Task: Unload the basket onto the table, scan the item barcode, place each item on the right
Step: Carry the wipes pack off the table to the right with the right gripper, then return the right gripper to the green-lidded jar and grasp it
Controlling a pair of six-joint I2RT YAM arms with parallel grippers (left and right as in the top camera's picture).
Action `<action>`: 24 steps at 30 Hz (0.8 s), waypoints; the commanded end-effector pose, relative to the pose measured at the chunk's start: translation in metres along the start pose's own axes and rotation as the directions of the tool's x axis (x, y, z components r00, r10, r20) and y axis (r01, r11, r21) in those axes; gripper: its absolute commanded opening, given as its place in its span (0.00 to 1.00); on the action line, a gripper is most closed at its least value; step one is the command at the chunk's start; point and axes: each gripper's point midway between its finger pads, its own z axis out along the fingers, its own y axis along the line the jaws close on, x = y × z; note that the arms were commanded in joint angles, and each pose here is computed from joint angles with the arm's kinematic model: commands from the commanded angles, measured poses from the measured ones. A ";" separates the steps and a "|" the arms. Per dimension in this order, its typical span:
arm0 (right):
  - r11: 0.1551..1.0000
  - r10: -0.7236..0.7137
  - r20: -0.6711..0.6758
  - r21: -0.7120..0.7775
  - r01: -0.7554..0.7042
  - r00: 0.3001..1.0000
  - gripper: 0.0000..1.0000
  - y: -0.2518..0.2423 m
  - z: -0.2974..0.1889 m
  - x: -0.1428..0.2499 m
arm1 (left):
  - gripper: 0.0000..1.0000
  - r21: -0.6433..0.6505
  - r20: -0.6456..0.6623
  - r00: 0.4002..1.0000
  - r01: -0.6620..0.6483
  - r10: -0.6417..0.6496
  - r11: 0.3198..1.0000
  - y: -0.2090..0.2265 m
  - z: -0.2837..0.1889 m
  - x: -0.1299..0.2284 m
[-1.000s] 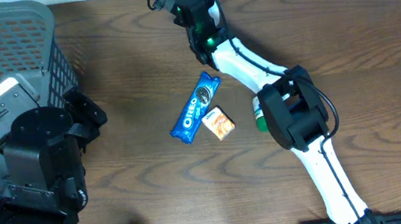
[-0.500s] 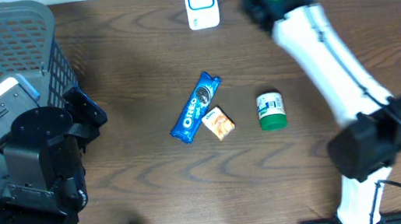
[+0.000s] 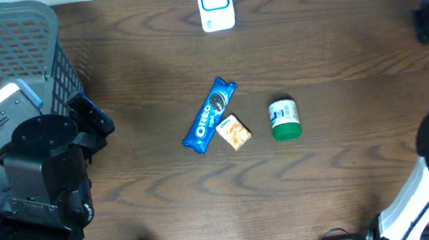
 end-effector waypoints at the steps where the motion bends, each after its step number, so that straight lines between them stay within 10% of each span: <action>1: 0.997 0.075 -0.073 0.023 -0.073 0.995 0.03 -0.019 0.033 0.038 | 0.91 -0.014 0.009 1.000 -0.011 0.011 1.000 0.003 0.000 -0.002; 9: 0.982 0.141 -0.183 0.153 -0.113 0.973 0.11 -0.064 0.084 0.112 | 0.91 -0.014 0.009 1.000 -0.011 0.011 1.000 0.003 0.000 -0.002; 11: 0.975 0.174 -0.171 0.165 -0.146 0.970 0.33 -0.070 0.084 0.111 | 0.91 -0.014 0.009 1.000 -0.012 0.012 1.000 0.003 0.000 -0.002; 14: 0.956 0.255 -0.105 0.177 -0.234 0.961 0.99 -0.076 0.069 0.090 | 0.91 -0.014 0.009 1.000 -0.011 0.011 1.000 0.003 0.000 -0.002; 24: 0.828 0.311 0.109 -0.519 -0.213 0.944 0.99 0.053 -0.078 -0.006 | 0.91 -0.014 0.009 1.000 -0.011 0.011 1.000 0.003 0.000 -0.002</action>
